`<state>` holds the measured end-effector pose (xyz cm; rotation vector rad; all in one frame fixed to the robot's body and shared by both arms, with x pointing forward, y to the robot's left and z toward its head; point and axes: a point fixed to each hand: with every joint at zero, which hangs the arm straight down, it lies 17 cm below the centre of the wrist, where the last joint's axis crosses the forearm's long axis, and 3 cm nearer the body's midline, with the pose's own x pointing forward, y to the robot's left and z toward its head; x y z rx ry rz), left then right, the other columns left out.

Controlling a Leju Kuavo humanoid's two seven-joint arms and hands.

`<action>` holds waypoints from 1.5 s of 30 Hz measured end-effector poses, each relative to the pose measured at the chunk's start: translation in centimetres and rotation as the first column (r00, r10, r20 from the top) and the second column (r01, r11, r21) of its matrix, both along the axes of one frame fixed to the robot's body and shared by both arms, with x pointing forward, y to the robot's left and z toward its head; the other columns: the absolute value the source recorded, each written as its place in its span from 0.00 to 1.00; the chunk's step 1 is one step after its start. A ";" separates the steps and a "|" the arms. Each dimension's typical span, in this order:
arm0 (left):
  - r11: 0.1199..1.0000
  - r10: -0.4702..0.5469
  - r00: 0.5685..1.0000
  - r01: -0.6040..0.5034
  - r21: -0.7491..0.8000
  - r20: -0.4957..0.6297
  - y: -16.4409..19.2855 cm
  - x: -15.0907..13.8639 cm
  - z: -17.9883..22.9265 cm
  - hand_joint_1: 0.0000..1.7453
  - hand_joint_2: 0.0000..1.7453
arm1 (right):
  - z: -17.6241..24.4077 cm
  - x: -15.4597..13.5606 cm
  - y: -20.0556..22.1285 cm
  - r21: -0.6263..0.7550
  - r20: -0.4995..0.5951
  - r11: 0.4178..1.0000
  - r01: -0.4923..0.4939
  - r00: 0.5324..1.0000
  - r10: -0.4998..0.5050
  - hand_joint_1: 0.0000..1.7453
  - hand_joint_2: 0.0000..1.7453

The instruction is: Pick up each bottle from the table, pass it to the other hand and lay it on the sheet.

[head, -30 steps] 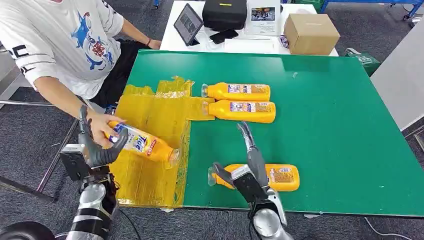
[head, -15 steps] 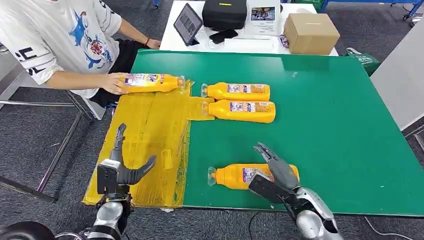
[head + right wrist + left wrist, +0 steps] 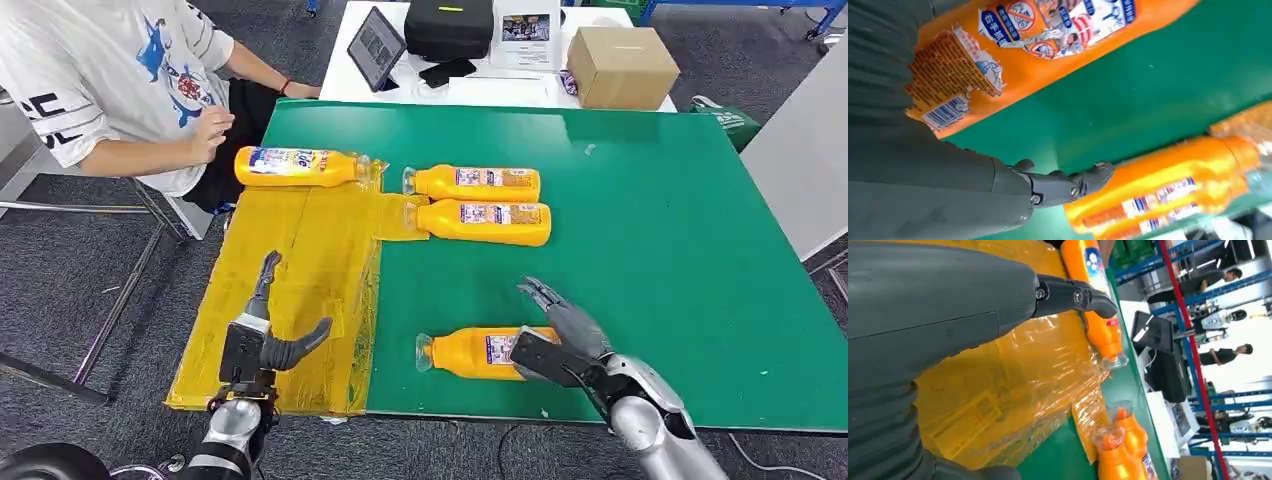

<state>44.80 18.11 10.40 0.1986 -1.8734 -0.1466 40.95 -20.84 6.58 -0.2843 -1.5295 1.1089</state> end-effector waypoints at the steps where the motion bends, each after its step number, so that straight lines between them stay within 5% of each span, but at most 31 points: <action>1: 1.000 -0.003 1.000 0.003 0.000 -0.004 -0.1 0.1 -0.1 0.00 1.00 | -0.3 0.2 0.0 -0.008 -0.012 1.000 -0.004 1.000 0.004 0.00 1.00; 29: 0.997 -0.074 0.994 0.073 -0.016 -0.077 -3.1 2.1 -1.9 0.00 1.00 | -5.8 2.8 -1.4 -0.125 -0.220 0.989 -0.080 0.974 0.051 0.00 1.00; 45: 0.994 -0.104 0.989 0.099 -0.052 -0.108 -4.0 2.4 -2.7 0.00 1.00 | -6.9 2.3 -5.5 -0.321 -0.329 0.921 -0.221 0.938 0.111 0.00 1.00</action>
